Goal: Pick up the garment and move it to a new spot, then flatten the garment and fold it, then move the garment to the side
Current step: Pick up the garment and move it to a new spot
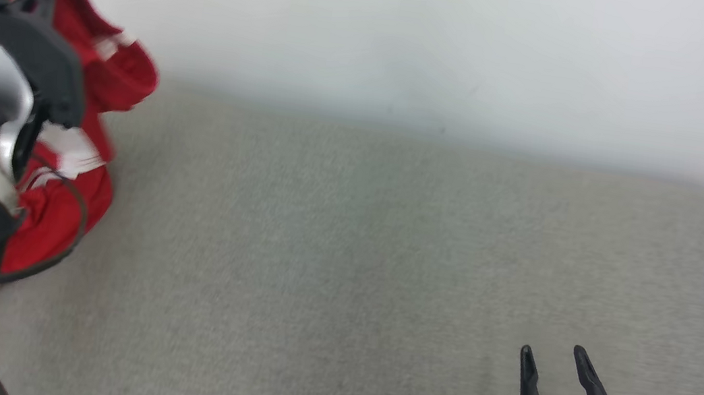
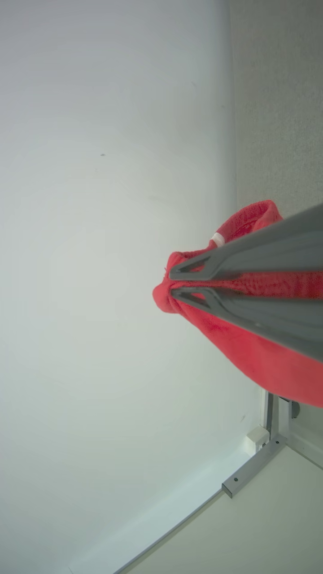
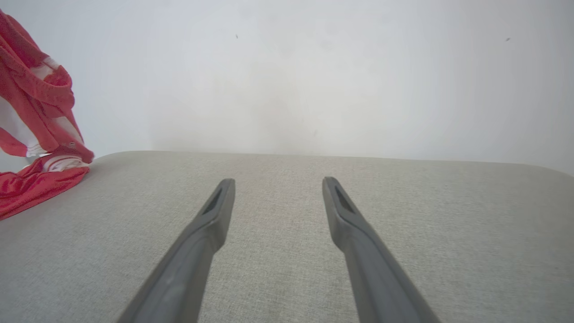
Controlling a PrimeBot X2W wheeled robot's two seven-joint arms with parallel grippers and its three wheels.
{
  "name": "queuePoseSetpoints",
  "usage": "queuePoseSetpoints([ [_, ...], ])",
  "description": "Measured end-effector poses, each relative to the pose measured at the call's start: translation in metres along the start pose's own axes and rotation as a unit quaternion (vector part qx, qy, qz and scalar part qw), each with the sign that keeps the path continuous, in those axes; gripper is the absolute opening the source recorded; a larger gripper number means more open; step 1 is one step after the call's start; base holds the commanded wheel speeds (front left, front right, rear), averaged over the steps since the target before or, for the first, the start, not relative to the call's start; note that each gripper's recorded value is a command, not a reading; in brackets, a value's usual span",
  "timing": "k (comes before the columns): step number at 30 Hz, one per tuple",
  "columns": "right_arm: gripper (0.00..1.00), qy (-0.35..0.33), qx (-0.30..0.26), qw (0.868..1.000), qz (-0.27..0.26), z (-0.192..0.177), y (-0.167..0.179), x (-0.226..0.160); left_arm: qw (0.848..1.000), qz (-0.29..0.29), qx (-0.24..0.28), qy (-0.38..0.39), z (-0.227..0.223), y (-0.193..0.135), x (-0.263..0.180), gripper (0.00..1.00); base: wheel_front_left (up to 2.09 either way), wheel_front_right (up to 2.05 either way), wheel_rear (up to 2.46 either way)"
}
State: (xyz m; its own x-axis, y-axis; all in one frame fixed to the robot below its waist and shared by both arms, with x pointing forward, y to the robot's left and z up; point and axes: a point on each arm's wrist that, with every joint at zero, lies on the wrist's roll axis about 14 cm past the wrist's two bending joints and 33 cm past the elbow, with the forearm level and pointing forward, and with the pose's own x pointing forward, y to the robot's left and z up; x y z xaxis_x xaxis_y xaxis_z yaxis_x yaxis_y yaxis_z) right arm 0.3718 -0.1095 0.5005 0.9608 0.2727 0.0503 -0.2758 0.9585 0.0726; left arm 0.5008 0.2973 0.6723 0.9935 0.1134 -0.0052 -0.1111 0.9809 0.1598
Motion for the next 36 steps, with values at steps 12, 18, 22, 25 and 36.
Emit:
queuePoseSetpoints([
  [12,1.0,-0.043,-0.035,0.993,-0.106,0.038,-0.053,-0.066,0.947,-0.232,-0.098,-0.198,0.129,-0.185,-0.058,0.0,0.0,0.0,0.0],
  [18,1.0,-0.035,-0.036,0.987,-0.154,0.037,-0.072,-0.095,0.908,-0.367,-0.131,-0.157,0.091,-0.298,-0.099,0.0,0.0,0.0,0.0],
  [22,1.0,-0.039,-0.034,0.984,-0.168,0.039,-0.075,-0.105,0.895,-0.425,-0.109,-0.084,0.032,-0.352,-0.118,0.0,0.0,0.0,0.0],
  [25,1.0,-0.04,-0.033,0.982,-0.184,0.039,-0.081,-0.114,0.891,-0.442,-0.098,-0.034,-0.008,-0.375,-0.124,0.0,0.0,0.0,0.0],
  [36,1.0,-0.017,-0.022,0.978,-0.205,0.025,-0.088,-0.123,0.894,-0.431,-0.112,0.057,-0.103,-0.39,-0.132,1.0,0.0,0.0,0.0],
])
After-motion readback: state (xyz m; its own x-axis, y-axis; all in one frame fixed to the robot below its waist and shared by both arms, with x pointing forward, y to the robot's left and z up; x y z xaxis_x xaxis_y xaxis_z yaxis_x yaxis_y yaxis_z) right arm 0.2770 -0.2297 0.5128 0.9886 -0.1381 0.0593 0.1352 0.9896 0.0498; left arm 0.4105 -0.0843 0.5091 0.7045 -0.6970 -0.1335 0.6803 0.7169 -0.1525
